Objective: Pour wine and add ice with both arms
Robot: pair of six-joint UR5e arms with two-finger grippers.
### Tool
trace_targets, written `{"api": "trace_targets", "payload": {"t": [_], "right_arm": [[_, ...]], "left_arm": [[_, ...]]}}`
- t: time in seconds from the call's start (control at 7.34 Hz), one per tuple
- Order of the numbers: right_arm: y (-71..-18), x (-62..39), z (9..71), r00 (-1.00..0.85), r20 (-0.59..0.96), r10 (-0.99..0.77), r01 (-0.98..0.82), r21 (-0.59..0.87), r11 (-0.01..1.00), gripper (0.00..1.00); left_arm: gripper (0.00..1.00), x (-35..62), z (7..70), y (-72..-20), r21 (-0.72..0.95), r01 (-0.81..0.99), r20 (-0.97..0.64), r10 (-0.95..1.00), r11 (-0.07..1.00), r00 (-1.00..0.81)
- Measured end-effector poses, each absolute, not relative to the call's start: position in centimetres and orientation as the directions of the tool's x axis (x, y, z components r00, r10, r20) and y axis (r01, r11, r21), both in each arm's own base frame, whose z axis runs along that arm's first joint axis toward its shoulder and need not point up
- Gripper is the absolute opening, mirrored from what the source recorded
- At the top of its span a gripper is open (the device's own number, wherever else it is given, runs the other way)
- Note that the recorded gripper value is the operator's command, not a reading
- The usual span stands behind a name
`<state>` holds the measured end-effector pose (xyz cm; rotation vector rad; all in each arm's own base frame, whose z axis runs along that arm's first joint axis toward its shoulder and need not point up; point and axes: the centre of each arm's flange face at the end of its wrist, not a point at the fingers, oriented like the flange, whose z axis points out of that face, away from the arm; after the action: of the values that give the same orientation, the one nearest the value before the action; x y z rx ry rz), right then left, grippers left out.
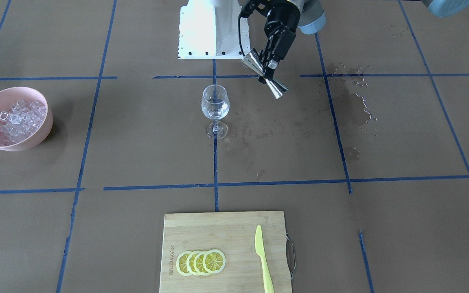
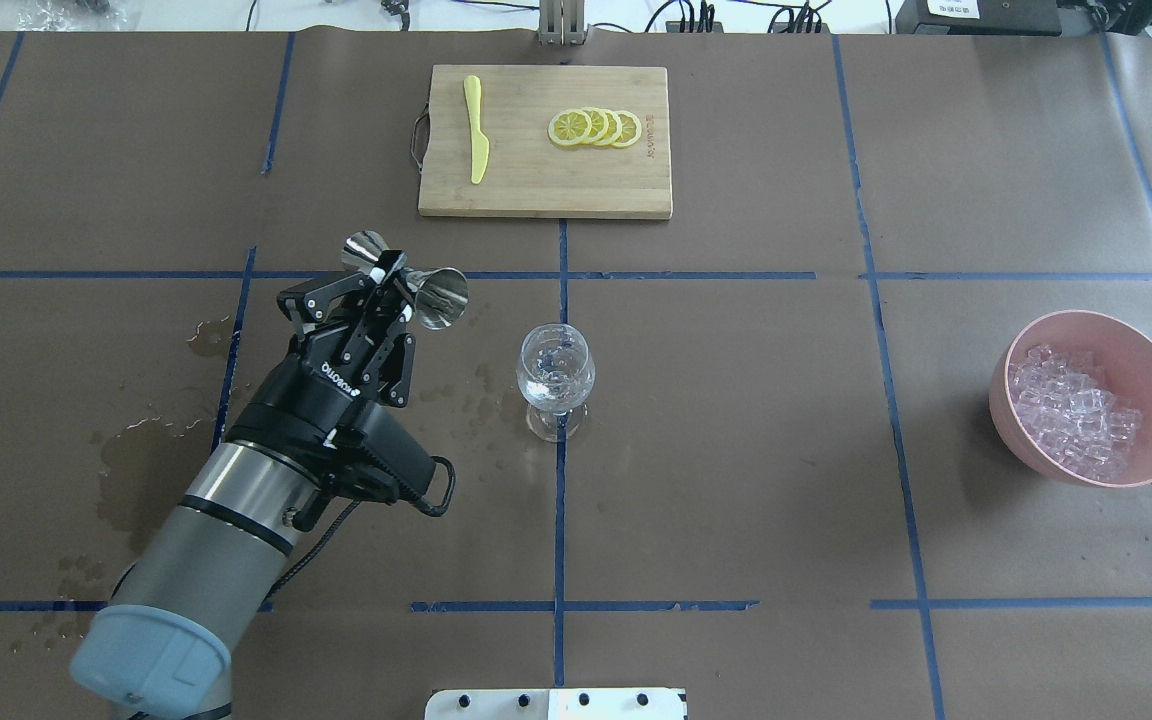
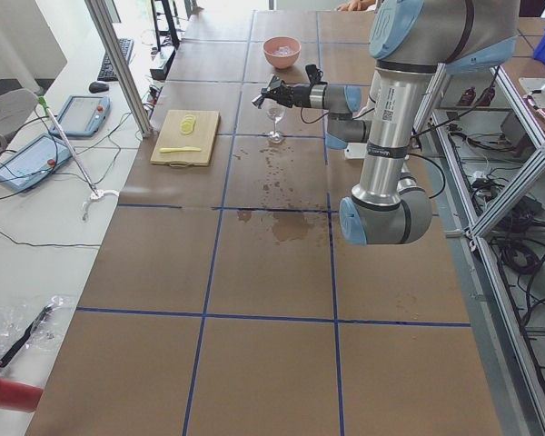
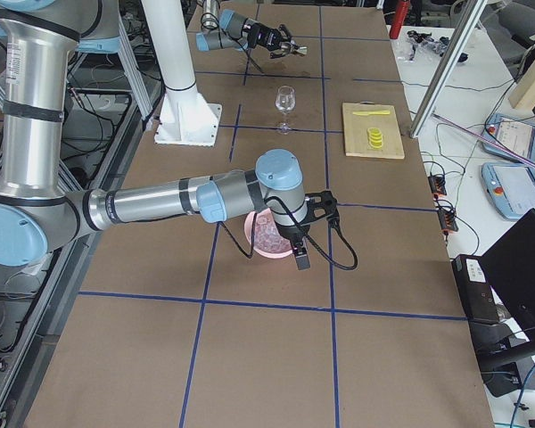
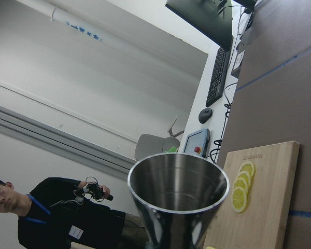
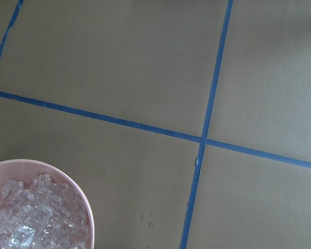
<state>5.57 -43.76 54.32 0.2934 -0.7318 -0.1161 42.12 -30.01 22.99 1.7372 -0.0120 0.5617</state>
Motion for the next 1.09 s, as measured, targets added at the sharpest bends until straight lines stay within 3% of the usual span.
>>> {"api": "trace_targets", "payload": {"t": [0.68,1.09], "right_arm": [[-43.7,5.6,53.9,0.74,0.639,-0.21,0.002,0.311,0.951,1.0],[-43.6,5.6,53.9,0.74,0.639,-0.212,0.002,0.313,0.95,1.0]], "left_arm": [[0.0,33.7,37.5,-28.4,0.947,-0.186,0.273,0.352,-0.262,0.896],[0.0,31.1,44.5,-27.5,0.987,0.057,0.021,0.464,-0.153,0.886]]}}
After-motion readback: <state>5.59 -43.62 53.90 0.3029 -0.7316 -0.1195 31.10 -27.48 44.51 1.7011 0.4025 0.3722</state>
